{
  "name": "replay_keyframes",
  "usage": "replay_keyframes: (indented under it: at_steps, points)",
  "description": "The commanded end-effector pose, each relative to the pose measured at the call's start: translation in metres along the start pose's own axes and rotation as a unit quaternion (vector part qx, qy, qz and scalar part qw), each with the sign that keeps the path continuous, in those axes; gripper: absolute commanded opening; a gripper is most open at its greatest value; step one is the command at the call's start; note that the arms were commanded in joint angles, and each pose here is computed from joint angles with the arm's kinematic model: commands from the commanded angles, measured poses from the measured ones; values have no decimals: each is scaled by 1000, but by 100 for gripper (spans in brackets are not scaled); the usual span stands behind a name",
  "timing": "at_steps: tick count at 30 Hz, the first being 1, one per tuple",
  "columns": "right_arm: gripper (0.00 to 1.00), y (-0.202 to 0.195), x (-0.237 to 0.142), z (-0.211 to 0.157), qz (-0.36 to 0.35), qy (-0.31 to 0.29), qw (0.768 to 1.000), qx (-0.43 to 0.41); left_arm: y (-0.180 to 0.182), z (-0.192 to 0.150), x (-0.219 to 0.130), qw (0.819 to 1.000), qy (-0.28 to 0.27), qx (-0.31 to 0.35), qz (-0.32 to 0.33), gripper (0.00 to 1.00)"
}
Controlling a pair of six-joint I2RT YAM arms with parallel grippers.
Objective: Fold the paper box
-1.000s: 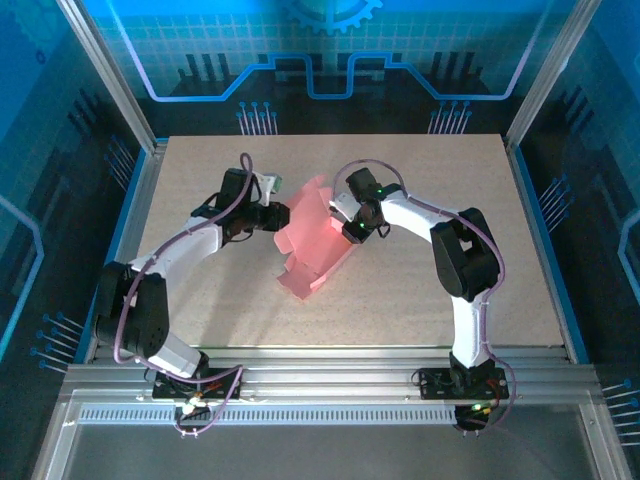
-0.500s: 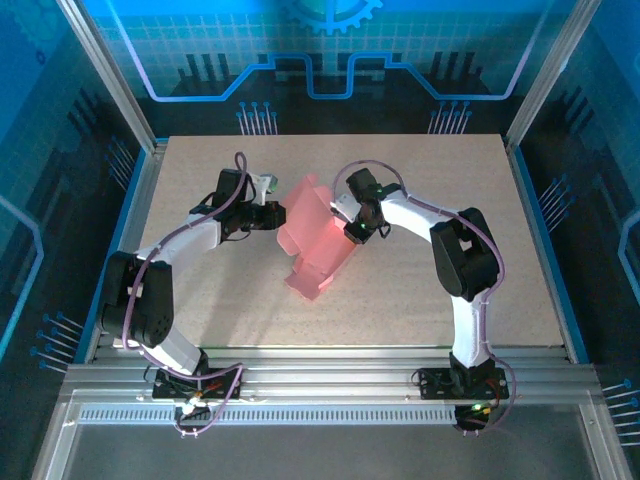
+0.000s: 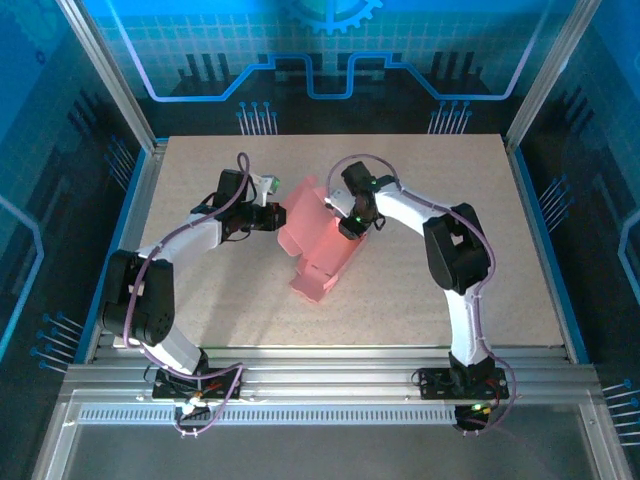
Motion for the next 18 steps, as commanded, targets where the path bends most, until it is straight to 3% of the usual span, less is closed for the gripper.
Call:
replay_keyframes:
  at_steps: [1, 7, 17, 18]
  points:
    - [26, 15, 7, -1, 36, 14, 999, -17, 3, -16, 8, 1000, 28, -3, -4, 0]
    - [21, 17, 9, -4, 41, 21, 999, -24, 5, -16, 7, 1000, 27, 0, 3, 0]
    - [21, 25, 14, -12, 60, 38, 996, -55, 3, -13, 5, 1000, 26, 6, 2, 0]
    - [16, 26, 15, -14, 61, 40, 996, -58, 3, -14, 5, 1000, 26, 4, 2, 0]
Point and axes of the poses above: each hand's point on the last joint's axis, 136 mm out from that joint toward the fingers, its own x axis out along the fingers, its own y axis along the line the jaws close on, z = x × y, the point moved 1 cm from there along -x, back along the fingers, and after that the axes turned 1 degree about -x, right-handed, at the moved point
